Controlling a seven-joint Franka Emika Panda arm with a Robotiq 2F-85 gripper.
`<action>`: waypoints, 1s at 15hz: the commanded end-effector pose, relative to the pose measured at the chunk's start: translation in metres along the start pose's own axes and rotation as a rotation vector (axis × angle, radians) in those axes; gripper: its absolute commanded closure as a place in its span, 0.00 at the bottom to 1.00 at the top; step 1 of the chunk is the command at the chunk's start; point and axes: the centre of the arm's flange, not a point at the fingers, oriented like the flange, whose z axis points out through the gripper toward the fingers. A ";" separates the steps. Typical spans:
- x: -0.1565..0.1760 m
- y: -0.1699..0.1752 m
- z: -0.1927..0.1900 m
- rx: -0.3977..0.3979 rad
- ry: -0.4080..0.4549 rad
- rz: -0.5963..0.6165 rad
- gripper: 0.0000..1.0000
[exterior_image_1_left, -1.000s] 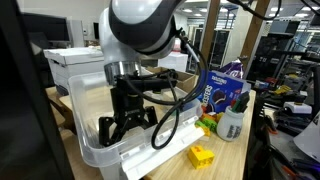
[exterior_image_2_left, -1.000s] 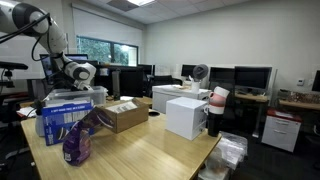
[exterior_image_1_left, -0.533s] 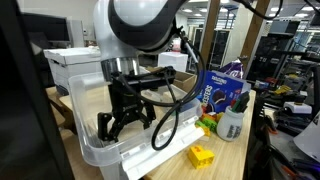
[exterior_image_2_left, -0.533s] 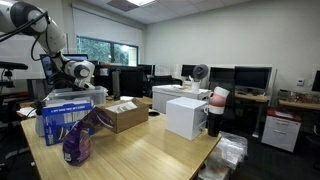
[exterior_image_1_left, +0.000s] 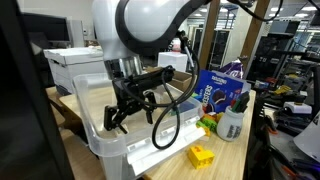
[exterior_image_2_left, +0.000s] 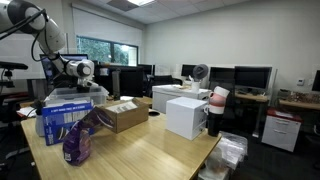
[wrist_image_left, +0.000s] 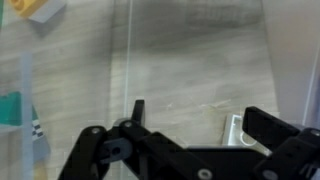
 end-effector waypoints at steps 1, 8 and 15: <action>0.005 0.018 0.004 -0.057 0.068 0.073 0.00; 0.013 0.024 -0.012 -0.032 0.052 0.109 0.00; 0.010 0.021 -0.046 -0.041 0.060 0.088 0.00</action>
